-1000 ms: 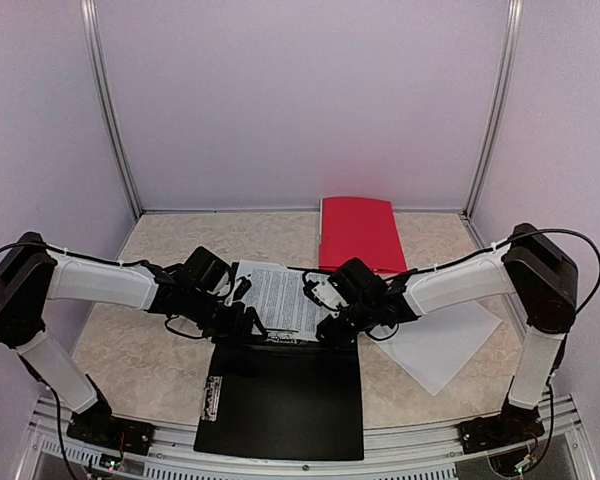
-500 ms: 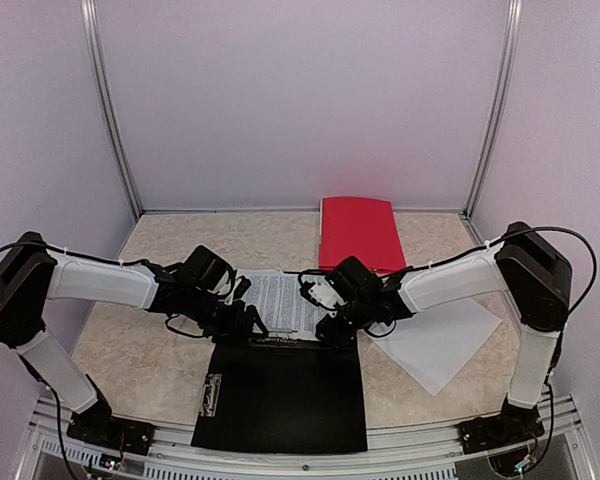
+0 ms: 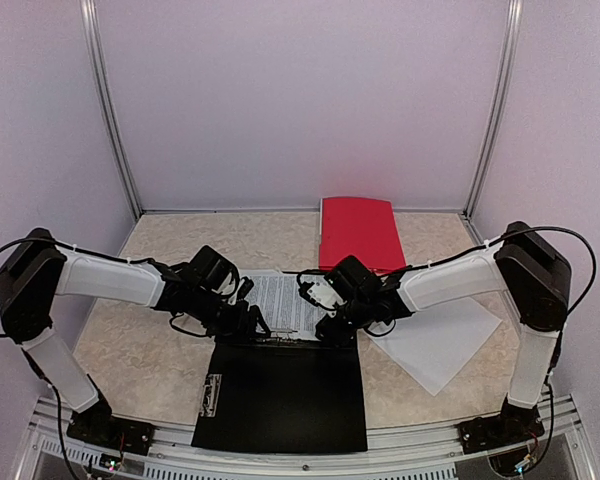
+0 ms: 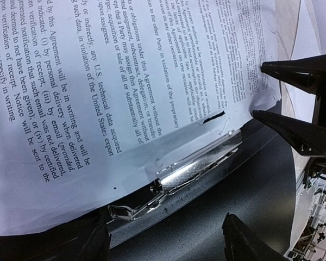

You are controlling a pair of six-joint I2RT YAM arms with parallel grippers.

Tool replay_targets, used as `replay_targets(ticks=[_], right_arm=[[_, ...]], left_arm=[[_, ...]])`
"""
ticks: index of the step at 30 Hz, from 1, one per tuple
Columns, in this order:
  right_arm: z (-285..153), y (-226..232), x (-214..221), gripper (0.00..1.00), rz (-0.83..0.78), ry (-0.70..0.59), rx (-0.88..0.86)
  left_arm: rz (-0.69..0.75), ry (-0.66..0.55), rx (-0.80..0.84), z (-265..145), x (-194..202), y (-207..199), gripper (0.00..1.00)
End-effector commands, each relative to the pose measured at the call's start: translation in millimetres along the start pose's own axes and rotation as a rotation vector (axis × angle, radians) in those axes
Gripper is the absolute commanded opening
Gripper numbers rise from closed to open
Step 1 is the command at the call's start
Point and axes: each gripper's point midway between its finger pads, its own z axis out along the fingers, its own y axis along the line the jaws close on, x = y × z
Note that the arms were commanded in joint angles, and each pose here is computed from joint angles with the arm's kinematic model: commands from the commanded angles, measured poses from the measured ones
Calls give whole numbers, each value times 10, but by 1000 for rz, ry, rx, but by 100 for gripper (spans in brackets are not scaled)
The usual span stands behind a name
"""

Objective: Put the files into the folder
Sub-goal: Close the spring clip on the folder at the center of the board.

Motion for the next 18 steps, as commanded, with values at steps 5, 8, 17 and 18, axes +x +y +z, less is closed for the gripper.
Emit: replay_targets(ticks=[5,8,17,18], right_arm=[[45,-27,109,49,-7,49,3],[50,-24,126,49,-4,52,2],[55,-24,143,49,-1,56,2],[58,-21,153,49,-3,59,2]], left_arm=[[-10,13,-9,89,-54,26,69],[-15,27,1,128,-41,19,69],[-17,18,58,80,-81,-118,69],[-15,14,60,69,-86,-127,69]])
